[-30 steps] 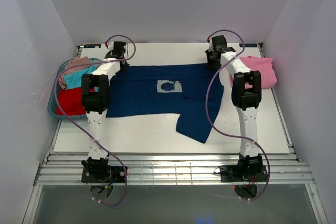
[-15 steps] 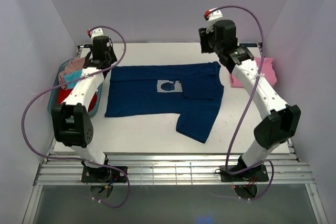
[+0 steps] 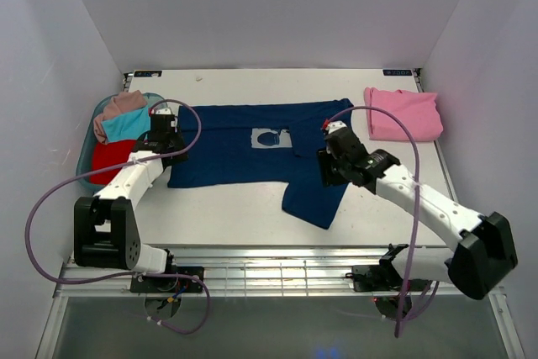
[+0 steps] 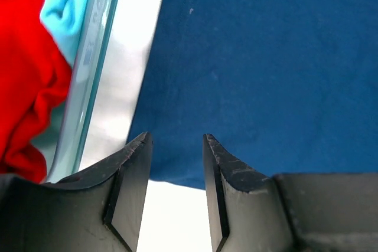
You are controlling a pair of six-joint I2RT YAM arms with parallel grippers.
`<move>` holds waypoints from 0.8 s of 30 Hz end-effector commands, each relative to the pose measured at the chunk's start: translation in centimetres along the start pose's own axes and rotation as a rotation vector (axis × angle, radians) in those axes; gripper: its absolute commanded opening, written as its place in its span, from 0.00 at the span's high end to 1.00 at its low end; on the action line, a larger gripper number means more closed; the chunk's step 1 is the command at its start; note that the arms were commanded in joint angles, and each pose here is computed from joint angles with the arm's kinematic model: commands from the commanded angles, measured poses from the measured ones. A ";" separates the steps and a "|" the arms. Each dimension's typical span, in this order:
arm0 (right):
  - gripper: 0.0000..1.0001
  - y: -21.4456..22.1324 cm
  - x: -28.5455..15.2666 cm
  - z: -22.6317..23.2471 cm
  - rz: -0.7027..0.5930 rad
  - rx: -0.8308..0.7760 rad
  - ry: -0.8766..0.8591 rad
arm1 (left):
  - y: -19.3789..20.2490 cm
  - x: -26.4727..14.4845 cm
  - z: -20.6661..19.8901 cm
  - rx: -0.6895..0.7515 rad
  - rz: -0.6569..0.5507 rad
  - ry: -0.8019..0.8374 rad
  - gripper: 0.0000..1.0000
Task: Fold and stack the t-shirts
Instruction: Fold the tshirt
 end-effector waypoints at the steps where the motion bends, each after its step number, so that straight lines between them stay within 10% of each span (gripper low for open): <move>1: 0.49 0.7 -2.1 0.2 -0.060 0.129 -0.019 | 0.2 -1.8 -0.2 -0.037 -0.041 0.043 0.50; 24: 0.49 8.3 1.2 2.0 0.136 0.115 0.012 | 5.3 2.5 0.7 -0.063 0.145 -0.100 0.49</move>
Point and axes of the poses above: each gripper's point midway between its finger pads, its own x axis out along the fingers, its own z axis along the line the jaws close on, y = z × x, the point moved 6 cm from there along -x, back along the fingers, and after that the axes turned 12 degrees about x, right-handed, at the moved point
